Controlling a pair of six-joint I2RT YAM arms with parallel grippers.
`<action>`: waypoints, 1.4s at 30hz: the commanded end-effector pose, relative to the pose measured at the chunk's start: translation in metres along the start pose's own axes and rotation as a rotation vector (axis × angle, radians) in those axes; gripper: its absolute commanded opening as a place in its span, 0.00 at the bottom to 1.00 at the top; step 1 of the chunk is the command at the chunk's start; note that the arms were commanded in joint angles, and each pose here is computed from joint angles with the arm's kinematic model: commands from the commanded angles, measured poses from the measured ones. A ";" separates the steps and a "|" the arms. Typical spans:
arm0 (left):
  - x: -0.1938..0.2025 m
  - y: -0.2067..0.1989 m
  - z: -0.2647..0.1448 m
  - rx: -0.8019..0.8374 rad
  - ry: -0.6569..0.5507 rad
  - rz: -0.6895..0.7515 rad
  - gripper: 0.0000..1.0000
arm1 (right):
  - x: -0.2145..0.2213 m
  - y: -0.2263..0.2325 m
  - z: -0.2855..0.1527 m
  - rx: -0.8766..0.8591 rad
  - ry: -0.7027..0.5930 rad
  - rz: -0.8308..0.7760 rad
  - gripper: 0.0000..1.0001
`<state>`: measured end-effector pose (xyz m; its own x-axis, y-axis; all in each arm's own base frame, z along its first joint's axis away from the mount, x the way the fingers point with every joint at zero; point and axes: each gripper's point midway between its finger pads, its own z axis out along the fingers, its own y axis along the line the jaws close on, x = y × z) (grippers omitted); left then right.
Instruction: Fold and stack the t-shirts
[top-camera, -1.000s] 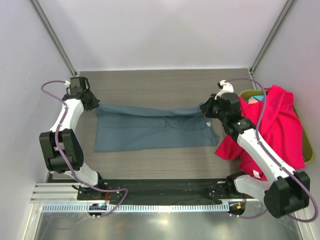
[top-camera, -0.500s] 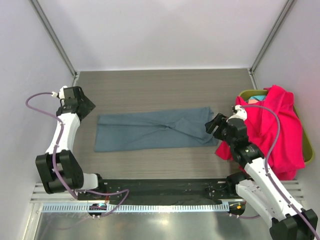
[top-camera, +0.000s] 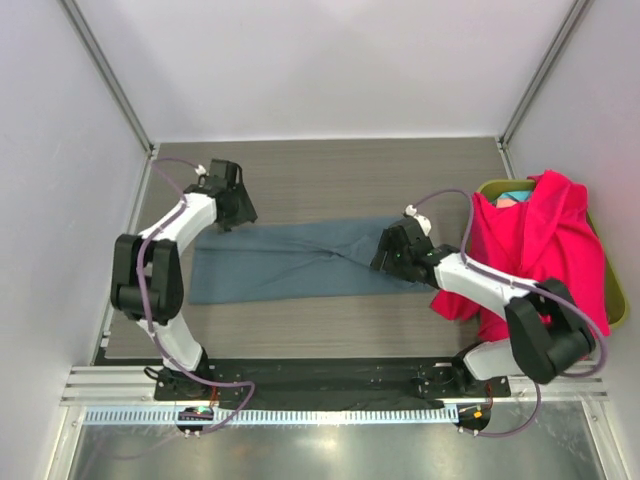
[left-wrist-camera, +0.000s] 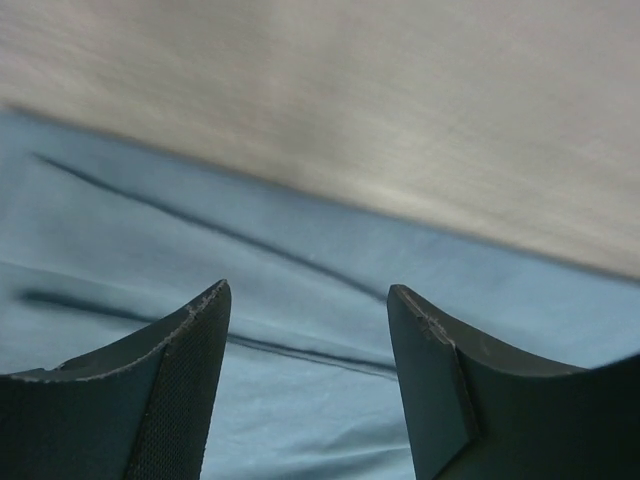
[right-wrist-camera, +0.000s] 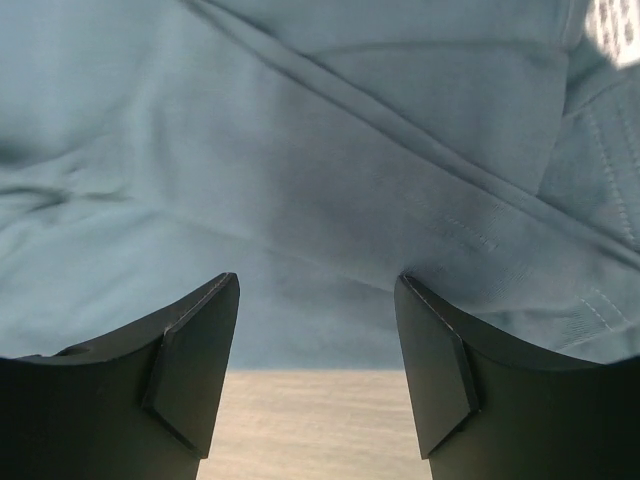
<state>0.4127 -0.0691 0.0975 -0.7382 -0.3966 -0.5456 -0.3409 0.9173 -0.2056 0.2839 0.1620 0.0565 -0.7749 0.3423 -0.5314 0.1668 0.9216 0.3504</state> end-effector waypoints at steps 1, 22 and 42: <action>0.053 0.005 0.017 -0.037 0.193 -0.016 0.64 | -0.002 0.006 0.015 0.030 0.018 0.090 0.70; 0.198 0.026 -0.003 -0.040 0.483 -0.124 0.56 | -0.024 0.049 0.141 0.114 0.242 -0.092 0.71; 0.311 -0.125 -0.159 0.366 0.614 0.052 0.56 | -0.152 0.188 0.230 -0.233 0.019 -0.386 0.79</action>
<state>0.1275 -0.2981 0.0440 -0.9864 -0.1625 -0.0242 -0.1330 0.8763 -0.4630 0.5733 0.3427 0.0477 -0.7615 0.0465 -0.6465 -0.2695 0.8844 0.3811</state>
